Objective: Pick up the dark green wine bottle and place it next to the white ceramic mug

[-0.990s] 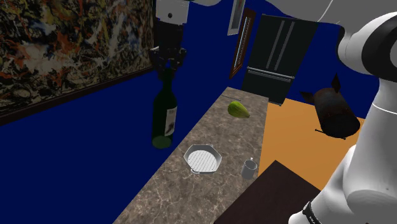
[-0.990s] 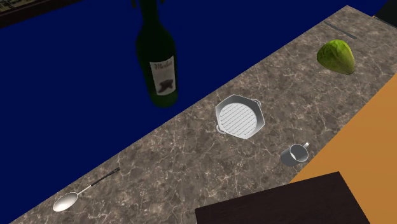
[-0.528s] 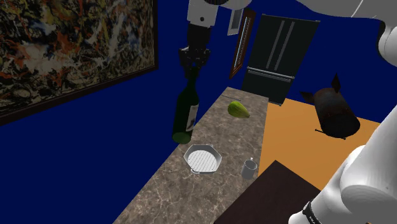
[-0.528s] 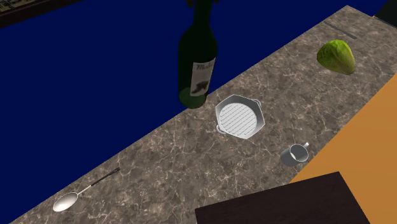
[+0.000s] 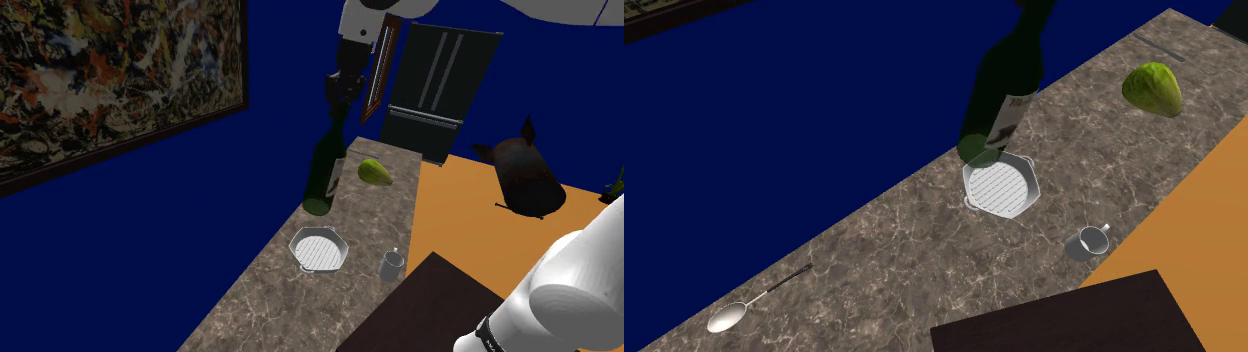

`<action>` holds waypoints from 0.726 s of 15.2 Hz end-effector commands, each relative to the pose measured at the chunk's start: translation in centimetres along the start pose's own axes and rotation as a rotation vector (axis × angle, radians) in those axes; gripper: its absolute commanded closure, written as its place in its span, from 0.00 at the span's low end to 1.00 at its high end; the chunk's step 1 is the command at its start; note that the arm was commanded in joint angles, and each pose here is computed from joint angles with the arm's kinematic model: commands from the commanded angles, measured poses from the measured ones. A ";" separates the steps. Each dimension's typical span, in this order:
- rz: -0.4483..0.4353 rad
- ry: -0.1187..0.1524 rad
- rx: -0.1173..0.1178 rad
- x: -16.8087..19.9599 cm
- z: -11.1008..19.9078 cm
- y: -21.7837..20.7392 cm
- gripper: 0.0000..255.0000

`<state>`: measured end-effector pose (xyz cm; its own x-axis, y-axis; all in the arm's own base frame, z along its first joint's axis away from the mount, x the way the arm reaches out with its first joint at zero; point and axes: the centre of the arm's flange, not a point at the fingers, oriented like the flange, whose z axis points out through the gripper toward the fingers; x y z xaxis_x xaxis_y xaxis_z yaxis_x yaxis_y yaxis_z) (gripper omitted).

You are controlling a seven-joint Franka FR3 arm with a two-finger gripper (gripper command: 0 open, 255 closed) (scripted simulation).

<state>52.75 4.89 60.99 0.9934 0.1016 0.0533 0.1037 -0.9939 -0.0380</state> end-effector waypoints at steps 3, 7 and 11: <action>-0.002 0.001 0.001 -1.8 0.1 4.9 1.00; -0.002 0.001 0.001 -3.6 -0.2 9.9 1.00; -0.002 0.001 0.001 -5.3 -0.5 14.9 1.00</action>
<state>49.41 -9.02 60.68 0.9934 0.1015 0.0534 0.1036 -0.9939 -0.0386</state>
